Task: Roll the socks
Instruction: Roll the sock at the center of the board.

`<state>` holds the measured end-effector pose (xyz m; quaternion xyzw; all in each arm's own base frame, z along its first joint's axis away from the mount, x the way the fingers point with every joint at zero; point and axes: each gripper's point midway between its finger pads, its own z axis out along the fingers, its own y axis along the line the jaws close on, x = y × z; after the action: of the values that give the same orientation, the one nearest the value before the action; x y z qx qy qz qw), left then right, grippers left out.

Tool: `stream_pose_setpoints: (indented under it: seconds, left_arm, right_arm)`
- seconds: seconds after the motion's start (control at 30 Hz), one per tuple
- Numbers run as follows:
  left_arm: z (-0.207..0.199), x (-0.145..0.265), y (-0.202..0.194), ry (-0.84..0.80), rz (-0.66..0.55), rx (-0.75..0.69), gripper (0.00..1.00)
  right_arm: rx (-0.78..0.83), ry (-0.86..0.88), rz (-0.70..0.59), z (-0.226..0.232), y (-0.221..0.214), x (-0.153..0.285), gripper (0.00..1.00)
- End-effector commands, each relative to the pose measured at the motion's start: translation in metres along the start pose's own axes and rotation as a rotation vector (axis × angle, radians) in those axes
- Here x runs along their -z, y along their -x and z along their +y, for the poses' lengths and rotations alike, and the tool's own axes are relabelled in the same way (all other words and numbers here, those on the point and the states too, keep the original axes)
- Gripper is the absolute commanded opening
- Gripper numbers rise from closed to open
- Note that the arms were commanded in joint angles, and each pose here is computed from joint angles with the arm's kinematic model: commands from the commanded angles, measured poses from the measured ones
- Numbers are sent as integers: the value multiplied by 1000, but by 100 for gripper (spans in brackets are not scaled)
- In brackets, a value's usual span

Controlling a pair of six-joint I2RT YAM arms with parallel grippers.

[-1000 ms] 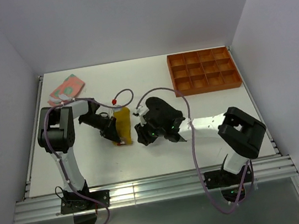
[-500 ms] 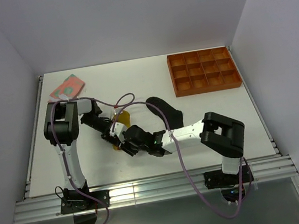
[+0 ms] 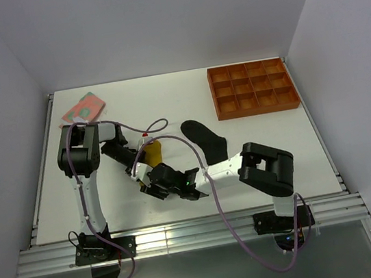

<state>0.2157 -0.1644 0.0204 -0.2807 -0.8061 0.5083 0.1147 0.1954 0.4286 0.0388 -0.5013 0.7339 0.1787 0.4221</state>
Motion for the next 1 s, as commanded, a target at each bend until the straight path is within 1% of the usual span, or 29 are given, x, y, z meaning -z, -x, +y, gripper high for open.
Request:
stream_pose_setpoints:
  seconds: [0.0,0.33,0.4,0.43,0.47,0.53,0.57,0.63,0.67,0.7,0.77,0.83,0.87,0.9,0.97]
  left_arm:
    - [-1,3,0,-4,9,-31,0]
    - [-2,1,-7,-18,47,-36,0]
    - [-3,0,-8,-17,52,-37,0]
    - [-2,0,-10,-11,61,-43,0]
    - [-2,-1,-11,-12,67,-37,1]
    - [-3,-1,-13,-11,73,-42,0]
    - [-3,-1,-14,-11,73,-43,0]
    - [-4,-1,-13,-10,70,-50,0]
    - [-5,0,-12,-11,63,-53,1]
    - [-8,1,-9,-10,50,-65,2]
    - [-13,4,1,-21,-4,-89,12]
    - [-21,13,11,-11,-58,-139,26]
    - [-23,18,22,17,-103,-201,28]
    - [-25,20,27,33,-123,-191,32]
    - [-33,25,36,57,-170,-233,33]
  right_arm:
    - [26,-28,-43,-1,17,-10,51]
    - [65,-65,10,-6,-5,-23,52]
    - [68,-63,15,-6,-7,-24,49]
    - [72,-64,21,-6,-10,-25,46]
    - [73,-67,24,-6,-12,-25,39]
    - [76,-62,39,-5,-17,-28,33]
    - [78,-64,46,-5,-19,-28,29]
    - [66,-56,49,-4,-22,-28,25]
    - [59,-50,44,-4,-21,-28,20]
    - [45,-30,45,-1,-22,-28,18]
    - [23,-9,47,-1,-22,-24,13]
    - [1,9,60,-1,-24,-20,11]
    - [-4,15,65,0,-24,-18,11]
    - [-14,28,63,0,-22,-15,11]
    - [-24,41,79,1,-25,-13,10]
